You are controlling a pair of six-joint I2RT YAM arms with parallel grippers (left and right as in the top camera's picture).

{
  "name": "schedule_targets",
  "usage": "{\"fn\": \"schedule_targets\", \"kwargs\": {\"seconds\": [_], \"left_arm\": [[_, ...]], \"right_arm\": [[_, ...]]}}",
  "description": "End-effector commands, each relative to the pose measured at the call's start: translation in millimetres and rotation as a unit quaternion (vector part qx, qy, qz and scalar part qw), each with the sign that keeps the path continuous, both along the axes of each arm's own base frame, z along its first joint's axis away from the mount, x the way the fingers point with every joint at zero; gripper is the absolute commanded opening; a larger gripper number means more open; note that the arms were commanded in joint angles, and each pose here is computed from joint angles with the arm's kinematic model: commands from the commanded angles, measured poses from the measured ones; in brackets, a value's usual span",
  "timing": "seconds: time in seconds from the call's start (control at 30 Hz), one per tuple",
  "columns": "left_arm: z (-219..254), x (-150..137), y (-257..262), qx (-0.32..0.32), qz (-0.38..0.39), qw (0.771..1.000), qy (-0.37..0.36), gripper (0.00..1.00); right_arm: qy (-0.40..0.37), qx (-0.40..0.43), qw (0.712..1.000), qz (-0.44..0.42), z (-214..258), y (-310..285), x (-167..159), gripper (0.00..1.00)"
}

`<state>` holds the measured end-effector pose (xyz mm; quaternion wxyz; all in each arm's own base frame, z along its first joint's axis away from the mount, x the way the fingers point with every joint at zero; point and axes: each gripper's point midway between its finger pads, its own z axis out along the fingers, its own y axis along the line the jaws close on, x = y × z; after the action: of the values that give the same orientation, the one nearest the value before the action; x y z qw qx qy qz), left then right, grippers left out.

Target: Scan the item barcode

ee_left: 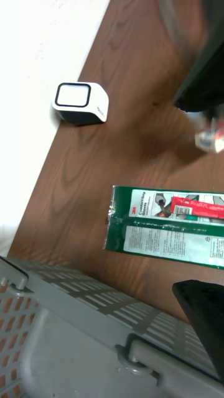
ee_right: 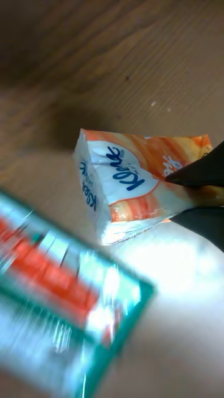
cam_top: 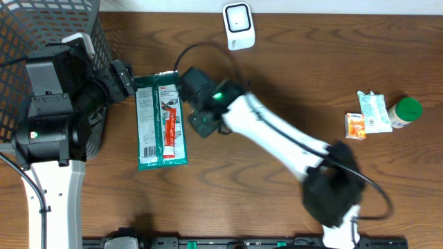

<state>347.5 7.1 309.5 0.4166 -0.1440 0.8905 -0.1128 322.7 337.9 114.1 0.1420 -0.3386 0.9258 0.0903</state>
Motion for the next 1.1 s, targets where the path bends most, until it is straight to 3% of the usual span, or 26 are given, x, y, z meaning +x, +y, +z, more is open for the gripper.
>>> {"fn": "schedule_targets", "kwargs": {"seconds": [0.0, 0.23, 0.63, 0.8, 1.07], "left_arm": [[2.6, 0.1, 0.8, 0.003, -0.004, 1.0, -0.004, 0.87], [2.6, 0.1, 0.8, 0.003, -0.004, 1.0, -0.004, 0.87], [2.6, 0.1, 0.8, 0.003, -0.004, 1.0, -0.004, 0.87], [2.6, 0.1, 0.8, 0.003, -0.004, 1.0, -0.004, 0.87], [2.6, 0.1, 0.8, 0.003, -0.004, 1.0, -0.004, 0.87]], "right_arm": [[0.069, 0.154, 0.985, 0.017, 65.5, 8.8, -14.0, 0.01], [0.19, 0.298, 0.935, 0.02, 106.8, 1.4, -22.9, 0.01], [0.195, 0.297, 0.935, -0.021, 104.0, -18.2, -6.7, 0.01], [0.234, 0.366, 0.901, -0.019, 129.9, -2.4, -8.1, 0.01], [0.176, 0.437, 0.878, -0.084, 161.6, 2.0, 49.7, 0.01]]}}
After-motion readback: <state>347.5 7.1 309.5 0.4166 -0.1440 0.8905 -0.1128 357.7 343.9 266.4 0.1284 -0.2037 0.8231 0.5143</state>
